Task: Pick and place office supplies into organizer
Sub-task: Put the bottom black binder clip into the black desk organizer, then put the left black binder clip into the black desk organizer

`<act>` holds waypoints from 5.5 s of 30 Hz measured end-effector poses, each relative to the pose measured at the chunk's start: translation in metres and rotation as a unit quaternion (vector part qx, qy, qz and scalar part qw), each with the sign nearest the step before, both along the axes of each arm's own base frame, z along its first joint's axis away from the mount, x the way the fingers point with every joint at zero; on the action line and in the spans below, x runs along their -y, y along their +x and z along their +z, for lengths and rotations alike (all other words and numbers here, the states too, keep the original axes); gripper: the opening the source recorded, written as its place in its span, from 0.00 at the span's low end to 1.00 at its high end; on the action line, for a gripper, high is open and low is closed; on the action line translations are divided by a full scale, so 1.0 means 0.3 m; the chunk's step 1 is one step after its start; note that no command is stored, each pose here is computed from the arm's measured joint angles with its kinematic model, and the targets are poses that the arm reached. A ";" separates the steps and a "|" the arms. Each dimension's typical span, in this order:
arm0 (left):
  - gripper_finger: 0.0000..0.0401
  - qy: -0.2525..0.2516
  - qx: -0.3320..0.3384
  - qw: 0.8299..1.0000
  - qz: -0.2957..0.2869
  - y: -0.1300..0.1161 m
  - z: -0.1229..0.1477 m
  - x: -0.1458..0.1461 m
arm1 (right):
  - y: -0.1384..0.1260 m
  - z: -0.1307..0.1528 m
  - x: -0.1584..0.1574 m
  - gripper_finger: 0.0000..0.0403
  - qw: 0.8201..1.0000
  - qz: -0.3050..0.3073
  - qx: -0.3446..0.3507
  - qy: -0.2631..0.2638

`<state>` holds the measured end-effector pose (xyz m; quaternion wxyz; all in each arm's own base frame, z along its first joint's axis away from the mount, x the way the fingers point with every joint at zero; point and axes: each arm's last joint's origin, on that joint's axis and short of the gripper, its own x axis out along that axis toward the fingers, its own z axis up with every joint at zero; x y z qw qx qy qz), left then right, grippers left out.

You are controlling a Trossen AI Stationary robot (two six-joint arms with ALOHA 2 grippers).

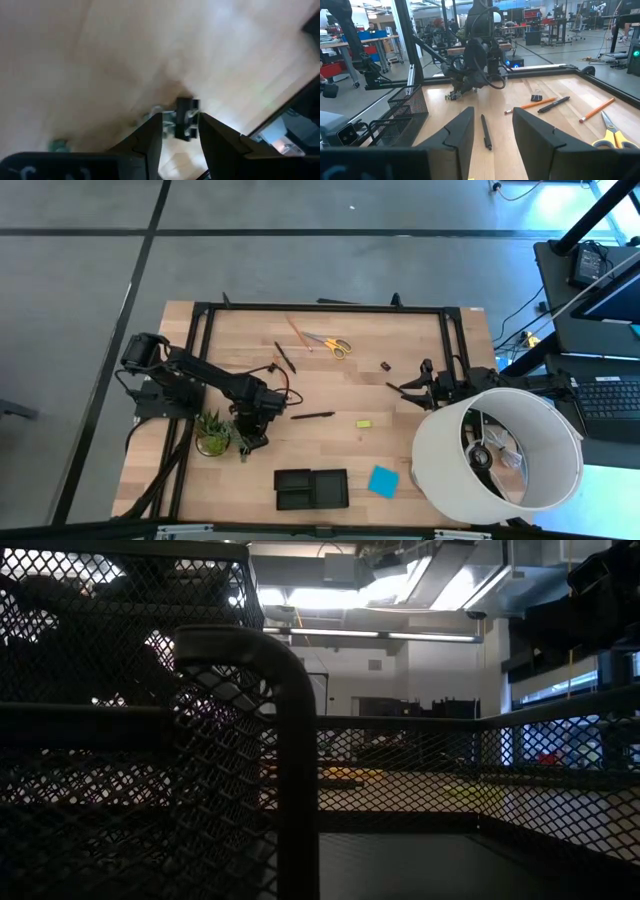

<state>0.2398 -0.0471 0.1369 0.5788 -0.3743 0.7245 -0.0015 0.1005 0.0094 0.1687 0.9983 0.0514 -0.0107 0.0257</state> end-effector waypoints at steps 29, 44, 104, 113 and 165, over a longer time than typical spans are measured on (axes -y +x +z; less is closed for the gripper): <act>0.01 0.030 0.067 0.995 -0.074 0.011 0.000 0.035 | 0.000 0.000 0.000 0.34 1.000 0.000 0.000 -0.002; 0.01 0.057 0.281 0.950 -0.121 -0.051 0.232 0.085 | 0.000 0.000 0.000 0.34 1.000 0.000 0.000 -0.001; 0.00 0.247 0.606 0.668 -0.354 0.020 -0.005 0.611 | 0.000 -0.001 0.000 0.34 1.000 0.000 -0.001 0.012; 0.01 0.237 0.599 0.685 -0.341 0.037 -0.015 0.596 | 0.000 0.000 0.000 0.34 1.000 0.000 -0.001 0.013; 0.18 0.511 0.523 0.667 -0.140 -0.117 0.524 -0.089 | 0.000 0.004 0.001 0.34 1.000 -0.005 0.006 0.013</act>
